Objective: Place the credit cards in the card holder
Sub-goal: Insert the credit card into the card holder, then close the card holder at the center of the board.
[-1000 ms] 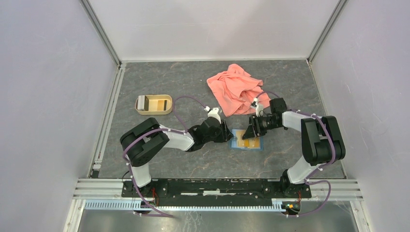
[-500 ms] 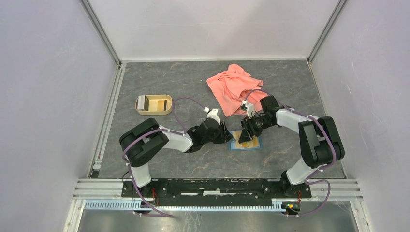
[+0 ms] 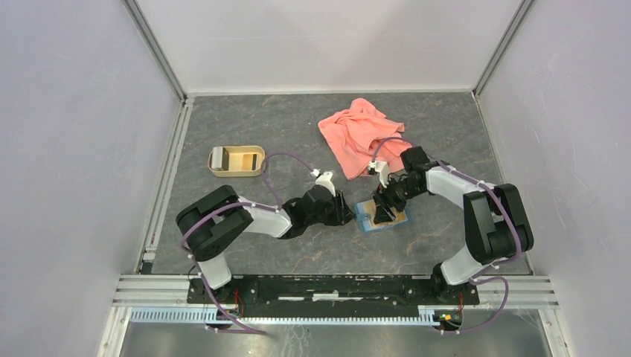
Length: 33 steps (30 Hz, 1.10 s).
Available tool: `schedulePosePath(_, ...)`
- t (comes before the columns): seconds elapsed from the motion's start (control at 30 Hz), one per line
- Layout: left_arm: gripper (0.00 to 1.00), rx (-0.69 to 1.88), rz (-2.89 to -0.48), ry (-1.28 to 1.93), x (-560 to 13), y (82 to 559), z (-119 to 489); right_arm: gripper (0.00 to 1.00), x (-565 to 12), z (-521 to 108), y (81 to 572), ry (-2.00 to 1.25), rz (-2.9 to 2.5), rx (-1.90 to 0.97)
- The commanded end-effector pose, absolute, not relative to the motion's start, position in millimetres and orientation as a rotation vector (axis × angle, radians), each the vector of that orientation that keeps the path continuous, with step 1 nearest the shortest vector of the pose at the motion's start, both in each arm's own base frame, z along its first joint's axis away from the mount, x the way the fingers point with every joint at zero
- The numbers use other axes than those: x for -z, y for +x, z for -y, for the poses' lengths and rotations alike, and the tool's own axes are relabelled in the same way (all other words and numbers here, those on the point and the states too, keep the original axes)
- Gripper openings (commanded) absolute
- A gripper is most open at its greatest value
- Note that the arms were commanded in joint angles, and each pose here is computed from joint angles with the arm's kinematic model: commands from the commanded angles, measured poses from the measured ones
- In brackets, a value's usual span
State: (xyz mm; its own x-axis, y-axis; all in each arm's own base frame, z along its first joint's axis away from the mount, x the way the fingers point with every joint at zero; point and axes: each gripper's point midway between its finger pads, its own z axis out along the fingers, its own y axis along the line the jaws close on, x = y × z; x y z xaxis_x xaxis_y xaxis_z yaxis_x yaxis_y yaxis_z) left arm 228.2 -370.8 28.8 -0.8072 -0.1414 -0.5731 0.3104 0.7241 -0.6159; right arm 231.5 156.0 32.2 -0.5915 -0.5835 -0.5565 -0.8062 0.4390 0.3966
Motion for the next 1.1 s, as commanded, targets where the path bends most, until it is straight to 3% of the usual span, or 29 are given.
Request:
schedulePosePath(0.0,0.46,0.901,-2.378,0.197,-13.1,213.3,354.1,0.76,-48.4,-149.1,251.3,-1.288,-2.254,-0.777)
schedulePosePath(0.23,0.46,0.964,-2.245,0.210,-40.7,215.3,349.5,0.82,-57.2,-146.2,256.1,-1.355,-2.172,-0.710)
schedulePosePath(0.43,0.47,0.951,-2.095,0.218,-76.3,221.2,334.1,0.79,-76.4,-141.4,274.8,-1.355,-2.081,-0.568)
schedulePosePath(0.5,0.48,0.920,-2.033,0.216,-90.7,224.4,323.3,0.62,-86.2,-135.8,287.7,-1.297,-2.044,-0.459)
schedulePosePath(0.57,0.49,0.911,-1.923,0.194,-119.2,227.4,308.7,0.56,-93.5,-130.5,296.5,-1.237,-2.008,-0.374)
schedulePosePath(0.6,0.50,0.884,-1.897,0.186,-122.1,228.5,300.1,0.47,-94.5,-128.9,298.8,-1.219,-1.998,-0.352)
schedulePosePath(0.63,0.56,0.870,-1.853,0.176,-133.0,229.6,292.5,0.39,-91.8,-126.8,298.3,-1.208,-2.008,-0.341)
schedulePosePath(0.73,0.89,0.820,-1.771,0.120,-153.0,234.0,270.1,0.00,-79.1,-123.6,295.8,-1.228,-2.072,-0.349)
schedulePosePath(0.77,0.98,0.809,-1.758,0.104,-154.9,235.1,264.5,0.00,-71.8,-121.8,294.7,-1.232,-2.111,-0.355)
schedulePosePath(0.8,0.99,0.808,-1.749,0.096,-155.8,234.7,261.3,0.00,-65.4,-120.1,292.8,-1.240,-2.147,-0.362)
schedulePosePath(1.07,1.00,0.983,-1.820,0.163,-141.3,212.8,283.3,0.00,-27.6,-120.8,268.8,-1.300,-2.309,-0.503)
